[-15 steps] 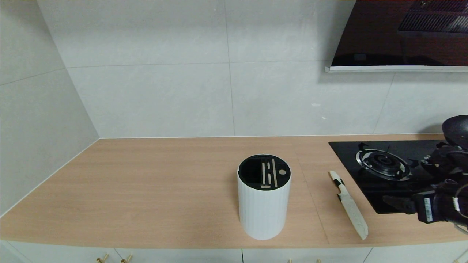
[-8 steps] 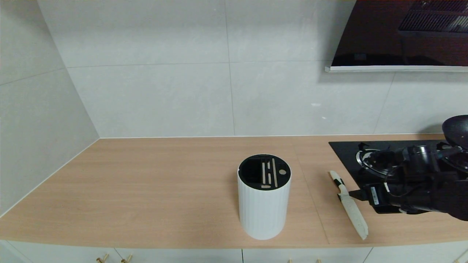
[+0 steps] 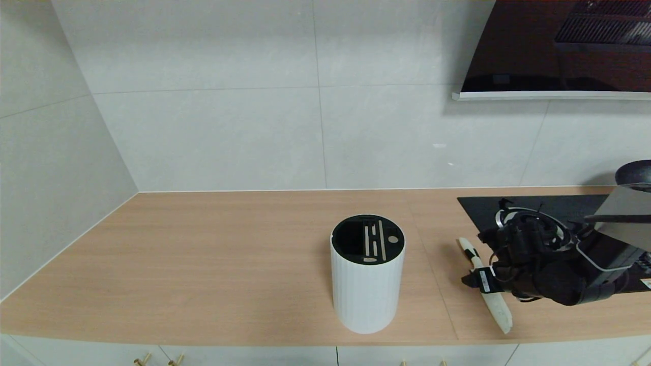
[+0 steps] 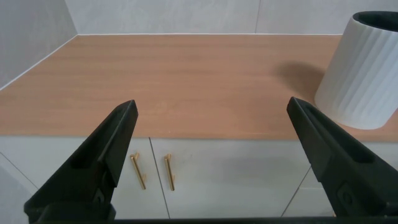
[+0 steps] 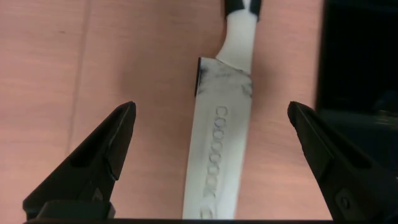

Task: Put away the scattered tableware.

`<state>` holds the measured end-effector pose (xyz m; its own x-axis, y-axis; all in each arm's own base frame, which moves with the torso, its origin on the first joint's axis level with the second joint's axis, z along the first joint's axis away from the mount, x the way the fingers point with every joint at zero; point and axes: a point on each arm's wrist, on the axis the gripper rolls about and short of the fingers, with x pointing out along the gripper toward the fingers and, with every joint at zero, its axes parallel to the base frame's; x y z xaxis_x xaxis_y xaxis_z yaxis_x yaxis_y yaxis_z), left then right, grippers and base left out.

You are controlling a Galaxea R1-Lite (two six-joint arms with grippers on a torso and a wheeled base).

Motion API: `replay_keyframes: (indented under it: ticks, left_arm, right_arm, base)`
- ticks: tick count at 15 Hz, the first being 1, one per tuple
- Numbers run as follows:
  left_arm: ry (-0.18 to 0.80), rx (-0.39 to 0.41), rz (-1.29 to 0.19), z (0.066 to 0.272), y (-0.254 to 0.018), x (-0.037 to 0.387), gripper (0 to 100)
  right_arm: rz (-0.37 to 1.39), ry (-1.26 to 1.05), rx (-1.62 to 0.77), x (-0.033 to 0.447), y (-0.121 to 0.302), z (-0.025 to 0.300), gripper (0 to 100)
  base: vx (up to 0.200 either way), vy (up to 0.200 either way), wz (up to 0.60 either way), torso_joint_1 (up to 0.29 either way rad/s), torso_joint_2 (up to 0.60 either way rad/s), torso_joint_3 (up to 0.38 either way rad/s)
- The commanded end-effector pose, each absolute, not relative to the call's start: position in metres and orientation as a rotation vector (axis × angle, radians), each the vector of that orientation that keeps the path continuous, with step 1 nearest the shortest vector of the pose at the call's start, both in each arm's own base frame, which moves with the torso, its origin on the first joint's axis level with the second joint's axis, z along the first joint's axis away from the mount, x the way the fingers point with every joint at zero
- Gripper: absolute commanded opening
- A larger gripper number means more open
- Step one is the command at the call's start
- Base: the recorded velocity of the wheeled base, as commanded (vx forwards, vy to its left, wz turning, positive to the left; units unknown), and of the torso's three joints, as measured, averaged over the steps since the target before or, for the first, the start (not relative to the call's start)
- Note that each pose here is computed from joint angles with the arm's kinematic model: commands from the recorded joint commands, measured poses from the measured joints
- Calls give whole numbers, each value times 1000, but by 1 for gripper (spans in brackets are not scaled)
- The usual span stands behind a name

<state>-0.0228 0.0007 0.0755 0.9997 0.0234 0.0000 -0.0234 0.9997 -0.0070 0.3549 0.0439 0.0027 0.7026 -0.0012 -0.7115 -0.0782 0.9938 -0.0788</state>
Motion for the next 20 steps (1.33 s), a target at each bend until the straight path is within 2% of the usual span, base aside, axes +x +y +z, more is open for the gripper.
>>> replay_keyframes:
  ticks: [1, 9, 10, 18, 20]
  left_arm:
    - [0, -8, 25, 75, 1, -23, 100]
    - [0, -8, 25, 75, 1, -23, 100]
    - [0, -8, 23, 75, 1, -23, 100]
    - [0, -8, 23, 75, 1, -23, 100]
    - [0, -8, 23, 75, 1, -23, 100]
  right_arm:
    - [37, 810, -98, 362, 44, -13, 100]
    - [13, 789, -69, 372, 39, -21, 100]
    - [11, 792, -68, 372, 39, -22, 0]
    - [10, 801, -69, 374, 38, -28, 0]
    - [5, 774, -67, 371, 38, -14, 0]
  base:
    - [0, 0, 0, 0, 0, 0]
    - [0, 0, 0, 0, 0, 0]
    - [0, 0, 0, 0, 0, 0]
    - [0, 0, 0, 0, 0, 0]
    - [0, 0, 0, 0, 0, 0]
